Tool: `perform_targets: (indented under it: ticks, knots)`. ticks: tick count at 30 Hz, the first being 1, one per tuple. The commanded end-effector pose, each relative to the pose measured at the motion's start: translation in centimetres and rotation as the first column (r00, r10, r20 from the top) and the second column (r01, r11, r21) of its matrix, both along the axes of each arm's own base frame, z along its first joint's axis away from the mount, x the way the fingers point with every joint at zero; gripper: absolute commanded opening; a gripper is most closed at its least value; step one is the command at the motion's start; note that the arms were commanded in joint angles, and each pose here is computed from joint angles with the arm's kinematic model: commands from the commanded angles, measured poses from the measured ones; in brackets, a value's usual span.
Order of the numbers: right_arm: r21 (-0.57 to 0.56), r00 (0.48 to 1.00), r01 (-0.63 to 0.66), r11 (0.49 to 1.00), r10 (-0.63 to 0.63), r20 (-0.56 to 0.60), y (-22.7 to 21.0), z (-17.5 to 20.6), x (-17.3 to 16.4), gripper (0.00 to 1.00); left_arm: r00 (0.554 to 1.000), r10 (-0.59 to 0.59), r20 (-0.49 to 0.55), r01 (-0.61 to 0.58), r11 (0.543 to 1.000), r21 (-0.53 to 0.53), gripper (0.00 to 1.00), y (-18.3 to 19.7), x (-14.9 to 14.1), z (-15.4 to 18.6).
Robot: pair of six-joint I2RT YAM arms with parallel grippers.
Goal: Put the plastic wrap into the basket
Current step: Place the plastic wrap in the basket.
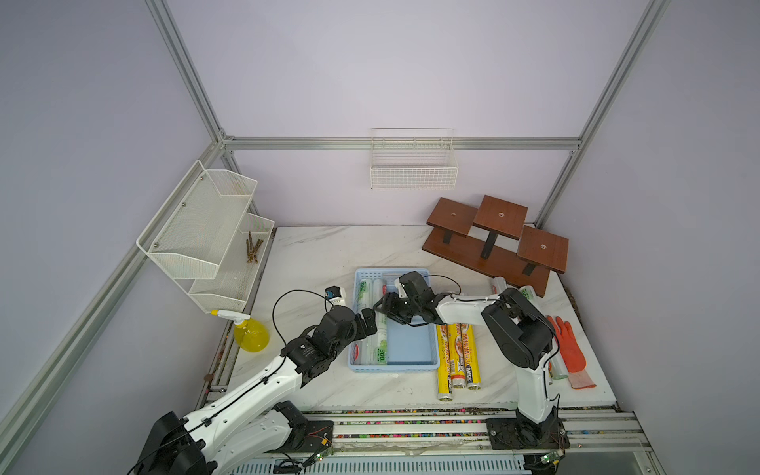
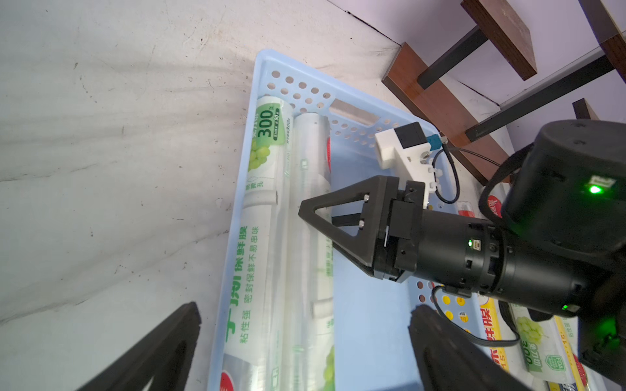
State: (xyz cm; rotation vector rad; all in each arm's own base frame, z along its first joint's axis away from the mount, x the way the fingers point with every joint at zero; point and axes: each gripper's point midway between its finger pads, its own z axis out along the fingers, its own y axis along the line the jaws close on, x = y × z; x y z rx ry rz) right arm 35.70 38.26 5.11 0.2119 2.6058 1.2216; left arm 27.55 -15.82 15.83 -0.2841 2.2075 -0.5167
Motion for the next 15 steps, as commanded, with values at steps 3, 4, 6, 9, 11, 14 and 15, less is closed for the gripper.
perform_targets:
  ticks: [3,4,6,9,11,14,15]
  knots:
    - [0.032,0.999,0.007,0.999,-0.008,0.045,0.3,2.0,0.2,0.61,1.0,-0.01,0.021,0.011,1.0,-0.027,1.0,-0.3,0.2,0.7]
    - [0.035,0.999,0.007,0.999,-0.009,0.046,0.3,2.2,0.1,0.61,1.0,-0.011,0.022,0.012,1.0,-0.028,1.0,-0.4,0.2,0.8]
    - [0.039,0.999,0.007,0.999,-0.009,0.049,0.2,2.4,0.1,0.61,0.999,-0.026,0.022,0.027,0.999,-0.036,1.0,-0.7,0.2,1.1]
    - [0.041,0.998,0.006,0.999,-0.009,0.068,0.0,3.4,-0.1,0.61,0.997,-0.07,0.03,0.071,0.997,-0.042,1.0,-1.4,0.2,1.6]
    - [0.028,0.996,0.013,1.0,-0.015,0.093,-0.5,4.3,0.0,0.63,0.996,-0.081,0.037,0.083,0.995,-0.053,1.0,-1.7,0.2,2.1]
    - [-0.008,0.99,0.022,1.0,-0.021,0.138,-1.5,5.8,0.1,0.64,0.994,-0.097,0.046,0.1,0.993,-0.07,1.0,-2.1,0.2,2.8]
    - [-0.021,0.988,0.025,0.999,-0.022,0.154,-2.0,6.3,0.1,0.64,0.993,-0.103,0.052,0.107,0.991,-0.077,1.0,-2.3,0.2,3.1]
